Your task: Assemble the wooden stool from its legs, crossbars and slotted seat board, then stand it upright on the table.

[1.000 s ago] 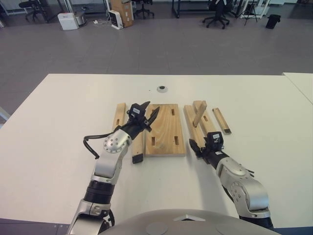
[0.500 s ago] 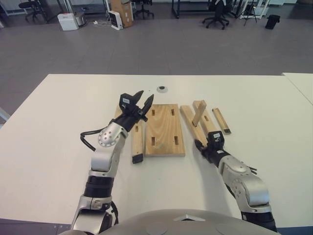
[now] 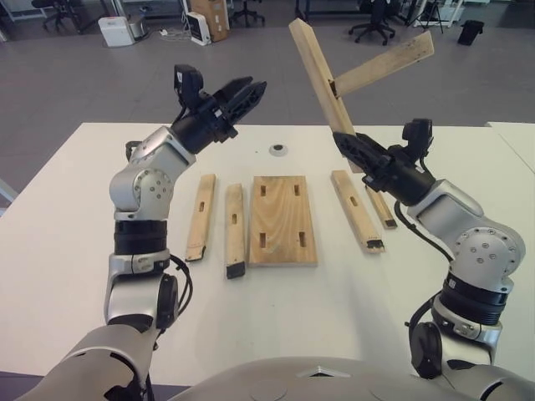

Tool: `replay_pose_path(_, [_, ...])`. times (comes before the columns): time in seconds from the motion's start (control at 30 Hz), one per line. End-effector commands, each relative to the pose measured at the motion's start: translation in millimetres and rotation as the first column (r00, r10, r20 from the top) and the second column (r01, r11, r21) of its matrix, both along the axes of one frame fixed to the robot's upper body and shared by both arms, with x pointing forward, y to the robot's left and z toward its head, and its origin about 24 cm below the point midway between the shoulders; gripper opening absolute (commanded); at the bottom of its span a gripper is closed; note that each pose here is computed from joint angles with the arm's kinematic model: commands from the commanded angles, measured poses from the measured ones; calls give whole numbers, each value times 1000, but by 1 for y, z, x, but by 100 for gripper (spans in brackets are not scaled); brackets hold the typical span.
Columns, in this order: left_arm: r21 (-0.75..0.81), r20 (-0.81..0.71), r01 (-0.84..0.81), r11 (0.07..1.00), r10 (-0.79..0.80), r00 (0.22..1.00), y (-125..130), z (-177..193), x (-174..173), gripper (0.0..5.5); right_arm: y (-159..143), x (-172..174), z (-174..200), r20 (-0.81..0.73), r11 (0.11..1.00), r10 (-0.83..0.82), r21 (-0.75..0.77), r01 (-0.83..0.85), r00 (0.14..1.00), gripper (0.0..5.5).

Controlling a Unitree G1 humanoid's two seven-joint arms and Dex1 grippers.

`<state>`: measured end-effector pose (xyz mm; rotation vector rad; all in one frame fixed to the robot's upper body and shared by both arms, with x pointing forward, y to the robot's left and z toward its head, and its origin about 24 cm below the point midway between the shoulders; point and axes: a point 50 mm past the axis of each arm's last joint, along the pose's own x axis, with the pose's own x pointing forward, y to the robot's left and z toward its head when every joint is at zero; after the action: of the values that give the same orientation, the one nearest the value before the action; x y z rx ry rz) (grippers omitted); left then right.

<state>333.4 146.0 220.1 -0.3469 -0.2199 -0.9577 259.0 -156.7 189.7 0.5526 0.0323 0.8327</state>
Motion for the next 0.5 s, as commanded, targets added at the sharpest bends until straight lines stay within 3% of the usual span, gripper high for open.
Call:
replay_pose_path(0.03, [-51,-24,103,993,-104,994,0,13,0,307,1,-7,15,30,992,126,9,-127,992,205])
replay_pose_path(0.27, [-202,-43,279,939,-293,955,0,22,-14,439,2,-15,10,-21,969,247,2,-247,969,205])
replay_pose_path(0.5, [-260,-87,363,895,-396,914,-6,16,-20,444,6,-23,5,-36,948,319,-3,-320,947,205])
